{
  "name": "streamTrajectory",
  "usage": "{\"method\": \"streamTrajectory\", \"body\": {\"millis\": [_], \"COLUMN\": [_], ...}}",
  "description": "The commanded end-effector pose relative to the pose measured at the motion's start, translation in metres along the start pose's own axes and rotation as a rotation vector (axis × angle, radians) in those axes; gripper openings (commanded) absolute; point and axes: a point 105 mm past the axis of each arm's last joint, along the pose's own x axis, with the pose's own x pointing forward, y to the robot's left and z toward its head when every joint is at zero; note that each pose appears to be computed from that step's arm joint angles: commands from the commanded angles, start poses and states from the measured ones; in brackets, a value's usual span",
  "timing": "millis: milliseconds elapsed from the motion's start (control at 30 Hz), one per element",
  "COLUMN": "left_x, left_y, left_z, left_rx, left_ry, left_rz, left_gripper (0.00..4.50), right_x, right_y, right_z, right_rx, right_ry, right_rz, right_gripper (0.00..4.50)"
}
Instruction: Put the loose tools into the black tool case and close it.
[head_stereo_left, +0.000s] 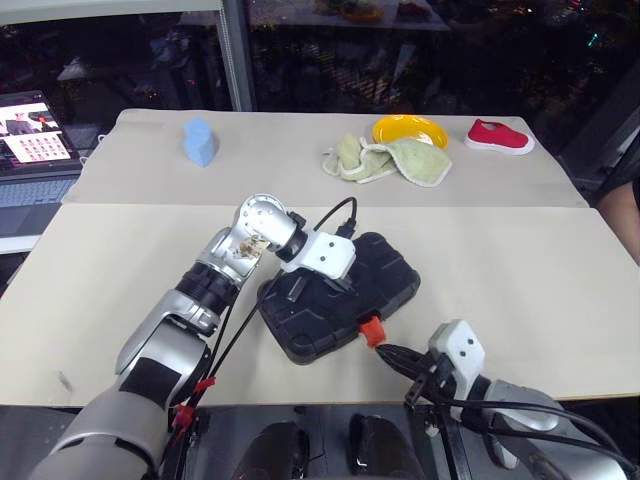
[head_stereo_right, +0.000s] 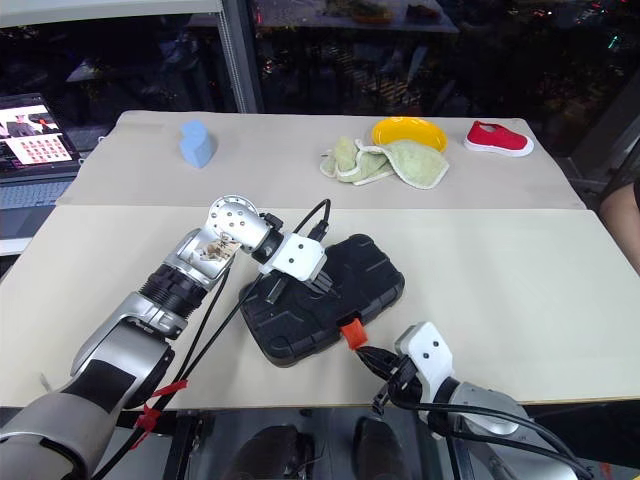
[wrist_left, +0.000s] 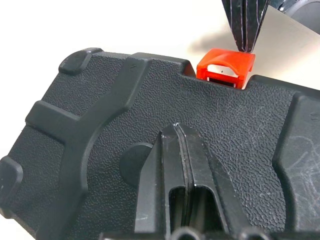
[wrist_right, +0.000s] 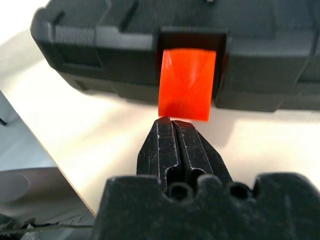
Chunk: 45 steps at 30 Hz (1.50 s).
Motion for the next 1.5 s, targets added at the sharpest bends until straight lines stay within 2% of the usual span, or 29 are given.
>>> {"method": "streamTrajectory", "body": {"millis": [33, 400, 533, 700, 933, 1500], "left_x": [0.004, 0.004, 0.003, 0.003, 0.005, 0.005], "left_y": [-0.012, -0.010, -0.011, -0.011, -0.011, -0.009], "left_z": [-0.017, -0.016, -0.016, -0.017, -0.018, -0.017], "left_rx": [-0.053, -0.051, -0.051, -0.052, -0.052, -0.043], "left_ry": [0.070, 0.070, 0.071, 0.073, 0.068, 0.073], "left_rz": [-0.052, -0.044, -0.042, -0.036, -0.030, -0.027], "left_gripper": [0.00, 0.00, 0.00, 0.00, 0.00, 0.00], "right_x": [0.001, 0.011, 0.016, 0.002, -0.020, 0.007], "right_y": [-0.001, -0.008, -0.010, -0.009, -0.004, -0.015], "right_z": [0.007, 0.011, 0.009, 0.006, 0.021, 0.020], "right_rx": [-0.016, -0.017, -0.026, -0.038, -0.026, -0.033], "right_ry": [-0.029, -0.046, -0.015, 0.021, -0.011, -0.029], "right_rz": [0.001, 0.003, 0.027, 0.045, 0.060, 0.025], "right_gripper": [0.06, 0.06, 0.06, 0.06, 0.06, 0.06]}}
